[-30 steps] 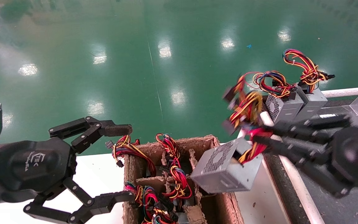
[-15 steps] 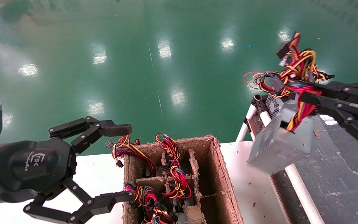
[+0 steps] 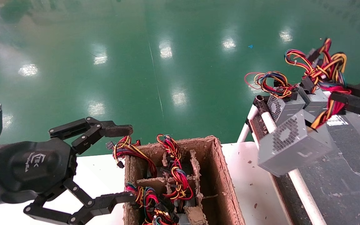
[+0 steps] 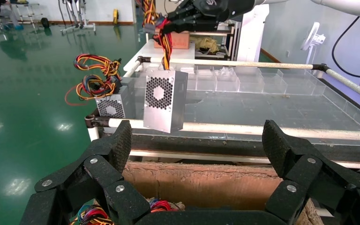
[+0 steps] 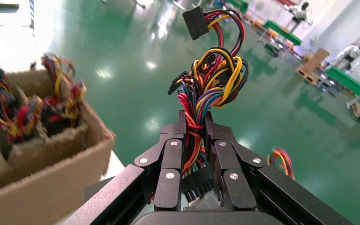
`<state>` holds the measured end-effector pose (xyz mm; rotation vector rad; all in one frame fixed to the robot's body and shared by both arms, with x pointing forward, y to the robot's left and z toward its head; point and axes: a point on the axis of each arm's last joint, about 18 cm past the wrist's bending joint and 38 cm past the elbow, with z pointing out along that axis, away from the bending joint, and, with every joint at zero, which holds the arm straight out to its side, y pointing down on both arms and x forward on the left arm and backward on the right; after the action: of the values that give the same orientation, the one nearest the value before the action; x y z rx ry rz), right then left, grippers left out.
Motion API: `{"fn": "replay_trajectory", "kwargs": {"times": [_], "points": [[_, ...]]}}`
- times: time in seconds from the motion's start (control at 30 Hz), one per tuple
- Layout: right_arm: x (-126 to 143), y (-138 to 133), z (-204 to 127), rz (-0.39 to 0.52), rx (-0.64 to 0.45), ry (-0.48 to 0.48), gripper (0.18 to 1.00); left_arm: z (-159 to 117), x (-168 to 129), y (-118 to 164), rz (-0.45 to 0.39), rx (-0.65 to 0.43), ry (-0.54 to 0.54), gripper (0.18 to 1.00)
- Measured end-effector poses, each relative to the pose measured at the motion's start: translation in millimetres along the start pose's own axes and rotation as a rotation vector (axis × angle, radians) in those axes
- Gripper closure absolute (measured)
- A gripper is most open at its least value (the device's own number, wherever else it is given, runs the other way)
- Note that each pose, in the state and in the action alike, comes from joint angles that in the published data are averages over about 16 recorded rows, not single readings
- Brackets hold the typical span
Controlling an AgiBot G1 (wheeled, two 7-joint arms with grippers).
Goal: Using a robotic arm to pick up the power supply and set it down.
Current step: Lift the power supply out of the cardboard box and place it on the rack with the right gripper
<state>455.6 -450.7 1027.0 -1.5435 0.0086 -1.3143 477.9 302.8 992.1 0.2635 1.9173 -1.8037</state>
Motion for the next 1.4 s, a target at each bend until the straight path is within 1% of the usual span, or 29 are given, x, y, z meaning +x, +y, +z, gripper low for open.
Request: {"fn": "replay_trajectory", "kwargs": {"times": [0.5, 0.77, 1.0, 1.4], "points": [[20, 29, -21, -0.068, -0.144, 0.149, 0.922, 0, 0, 0, 0.000, 0.000, 0.000, 0.184], [27, 49, -31, -0.042, -0.208, 0.214, 0.922, 0, 0, 0, 0.000, 0.000, 0.000, 0.184], [33, 65, -33, -0.015, -0.248, 0.259, 0.922, 0, 0, 0, 0.000, 0.000, 0.000, 0.184], [47, 84, -20, -0.037, -0.296, 0.320, 0.922, 0, 0, 0, 0.000, 0.000, 0.000, 0.184]]}}
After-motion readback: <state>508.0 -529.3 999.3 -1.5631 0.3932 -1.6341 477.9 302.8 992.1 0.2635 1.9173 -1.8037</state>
